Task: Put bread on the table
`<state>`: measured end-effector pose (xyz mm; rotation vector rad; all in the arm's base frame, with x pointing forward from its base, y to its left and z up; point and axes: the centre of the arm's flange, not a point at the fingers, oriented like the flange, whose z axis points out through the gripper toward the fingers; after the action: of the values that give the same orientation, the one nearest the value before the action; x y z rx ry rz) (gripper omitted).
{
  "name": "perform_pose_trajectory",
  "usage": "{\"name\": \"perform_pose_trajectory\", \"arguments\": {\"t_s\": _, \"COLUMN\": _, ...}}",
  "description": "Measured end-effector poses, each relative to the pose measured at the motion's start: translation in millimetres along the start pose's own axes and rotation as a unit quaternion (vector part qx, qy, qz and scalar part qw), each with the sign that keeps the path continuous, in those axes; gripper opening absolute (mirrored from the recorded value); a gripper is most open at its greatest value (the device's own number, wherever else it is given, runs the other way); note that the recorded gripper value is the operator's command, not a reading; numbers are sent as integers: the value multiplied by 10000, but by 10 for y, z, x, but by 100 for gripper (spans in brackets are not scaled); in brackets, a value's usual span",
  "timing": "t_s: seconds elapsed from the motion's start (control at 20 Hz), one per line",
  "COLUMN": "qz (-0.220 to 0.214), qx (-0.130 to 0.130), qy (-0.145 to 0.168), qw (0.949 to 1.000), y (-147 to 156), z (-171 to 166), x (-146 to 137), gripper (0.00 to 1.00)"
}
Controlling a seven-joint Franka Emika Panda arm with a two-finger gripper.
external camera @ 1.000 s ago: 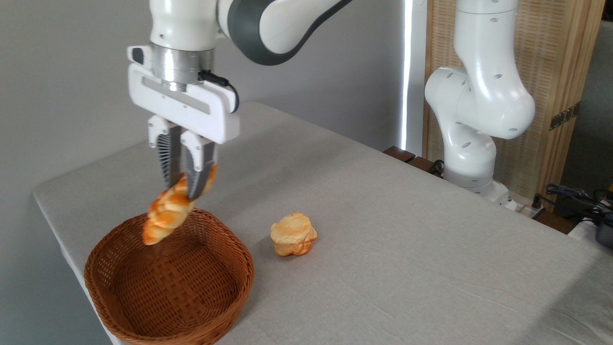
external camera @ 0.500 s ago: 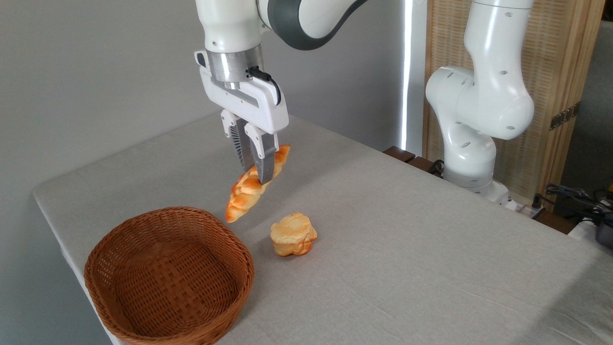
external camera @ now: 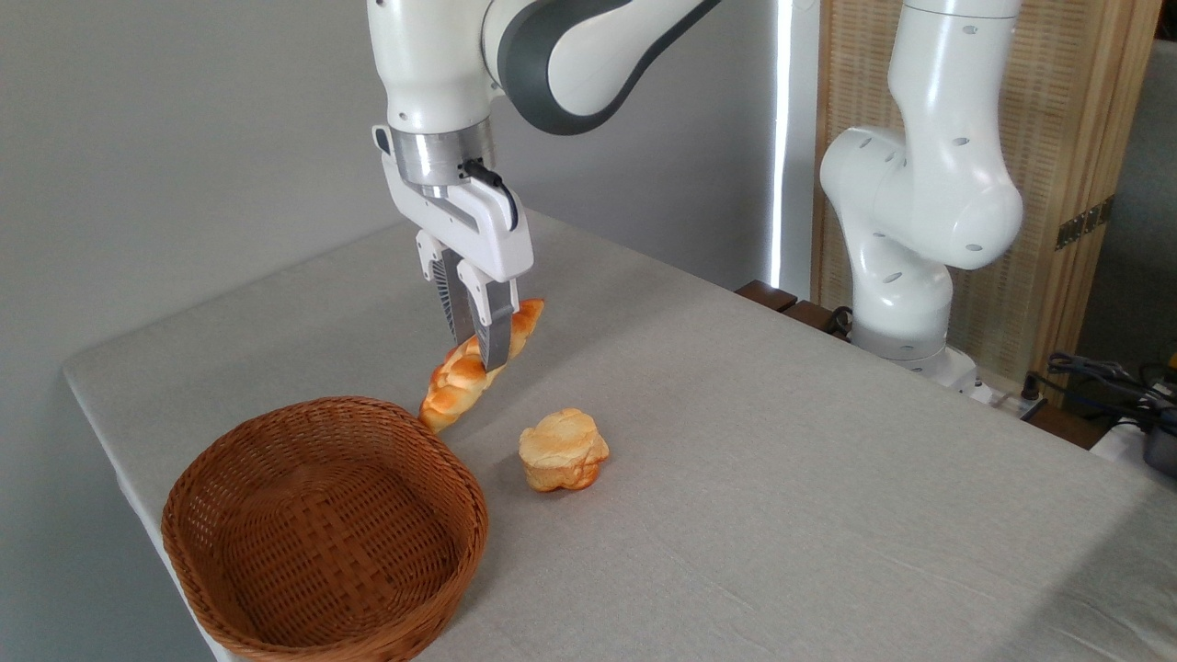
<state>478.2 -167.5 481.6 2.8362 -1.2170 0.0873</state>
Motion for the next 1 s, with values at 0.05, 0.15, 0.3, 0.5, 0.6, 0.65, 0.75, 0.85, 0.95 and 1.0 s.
{"name": "perform_pose_trajectory", "arguments": {"t_s": 0.05, "qz": -1, "qx": -4, "qy": -6, "qw": 10000, "y": -3, "z": 12, "x": 3, "gripper": 100}}
{"name": "perform_pose_trajectory", "arguments": {"t_s": 0.15, "qz": -1, "qx": -5, "qy": -9, "qw": 10000, "y": -4, "z": 16, "x": 4, "gripper": 100}}
{"name": "perform_pose_trajectory", "arguments": {"t_s": 0.3, "qz": -1, "qx": -6, "qy": -9, "qw": 10000, "y": -4, "z": 16, "x": 4, "gripper": 100}}
{"name": "perform_pose_trajectory", "arguments": {"t_s": 0.5, "qz": -1, "qx": -6, "qy": -9, "qw": 10000, "y": -3, "z": 15, "x": 4, "gripper": 100}}
{"name": "perform_pose_trajectory", "arguments": {"t_s": 0.6, "qz": -1, "qx": -4, "qy": -5, "qw": 10000, "y": -4, "z": 11, "x": 4, "gripper": 100}}
{"name": "perform_pose_trajectory", "arguments": {"t_s": 0.65, "qz": -5, "qx": 4, "qy": 10, "qw": 10000, "y": -9, "z": -5, "x": 5, "gripper": 100}}
{"name": "perform_pose_trajectory", "arguments": {"t_s": 0.75, "qz": -30, "qx": 84, "qy": 161, "qw": 9998, "y": -52, "z": -155, "x": 29, "gripper": 100}}
{"name": "perform_pose_trajectory", "arguments": {"t_s": 0.85, "qz": -55, "qx": 173, "qy": 333, "qw": 9993, "y": -100, "z": -411, "x": 60, "gripper": 100}}
{"name": "perform_pose_trajectory", "arguments": {"t_s": 0.95, "qz": -70, "qx": 207, "qy": 407, "qw": 9989, "y": -125, "z": -704, "x": 69, "gripper": 100}}
{"name": "perform_pose_trajectory", "arguments": {"t_s": 1.0, "qz": -93, "qx": 220, "qy": 438, "qw": 9988, "y": -149, "z": -839, "x": 62, "gripper": 100}}
